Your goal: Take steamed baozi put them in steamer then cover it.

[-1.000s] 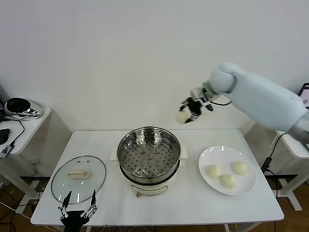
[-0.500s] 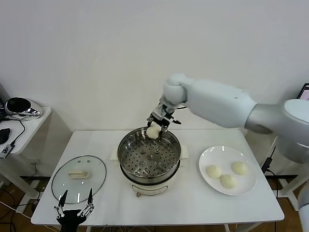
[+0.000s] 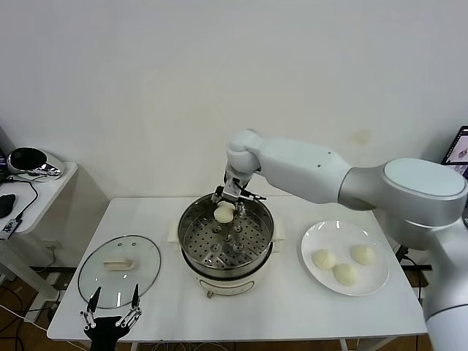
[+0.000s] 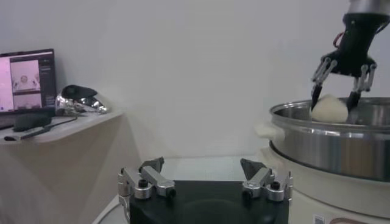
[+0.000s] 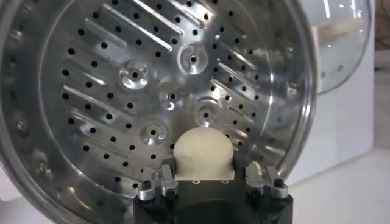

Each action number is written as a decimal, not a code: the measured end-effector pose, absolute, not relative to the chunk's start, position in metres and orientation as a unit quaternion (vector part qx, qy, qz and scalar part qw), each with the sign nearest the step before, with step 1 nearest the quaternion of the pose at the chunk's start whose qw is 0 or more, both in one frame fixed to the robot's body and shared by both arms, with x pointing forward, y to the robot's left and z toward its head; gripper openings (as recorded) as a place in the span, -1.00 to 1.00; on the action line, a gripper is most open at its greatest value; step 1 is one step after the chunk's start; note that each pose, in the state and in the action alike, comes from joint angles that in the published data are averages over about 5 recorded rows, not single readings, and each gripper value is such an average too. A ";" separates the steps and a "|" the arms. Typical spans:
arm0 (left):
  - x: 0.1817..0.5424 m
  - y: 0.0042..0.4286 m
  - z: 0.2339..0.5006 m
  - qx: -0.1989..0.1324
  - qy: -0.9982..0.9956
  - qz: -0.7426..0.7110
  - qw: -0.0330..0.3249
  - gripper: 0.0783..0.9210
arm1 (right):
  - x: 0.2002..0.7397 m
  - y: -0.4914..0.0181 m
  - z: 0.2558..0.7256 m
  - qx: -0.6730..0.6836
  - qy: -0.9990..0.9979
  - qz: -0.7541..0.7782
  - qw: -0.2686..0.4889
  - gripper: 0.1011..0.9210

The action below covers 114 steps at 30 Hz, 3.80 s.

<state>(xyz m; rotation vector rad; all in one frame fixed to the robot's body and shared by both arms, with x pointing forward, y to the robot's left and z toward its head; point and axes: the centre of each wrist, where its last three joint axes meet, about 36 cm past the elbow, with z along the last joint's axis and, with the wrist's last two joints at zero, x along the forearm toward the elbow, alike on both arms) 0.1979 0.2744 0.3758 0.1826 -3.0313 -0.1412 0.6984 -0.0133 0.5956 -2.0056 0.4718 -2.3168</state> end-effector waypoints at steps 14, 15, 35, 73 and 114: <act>0.198 0.272 0.380 0.061 -0.996 -0.043 0.046 0.77 | 0.709 -0.023 0.601 -0.644 0.144 -0.751 0.027 0.75; 0.197 0.272 0.381 0.061 -0.996 -0.043 0.046 0.77 | 0.709 -0.025 0.606 -0.643 0.148 -0.751 0.024 0.76; 0.201 0.269 0.392 0.042 -0.997 -0.048 0.033 0.77 | 0.635 -0.192 0.690 -0.554 0.433 -0.679 -0.212 0.76; 0.200 0.278 0.388 0.049 -0.996 -0.061 0.045 0.77 | 0.598 -0.336 0.484 -0.506 0.520 -0.557 -0.405 0.76; 0.202 0.278 0.388 0.044 -0.996 -0.063 0.043 0.77 | 0.626 -0.320 0.533 -0.480 0.548 -0.563 -0.391 0.11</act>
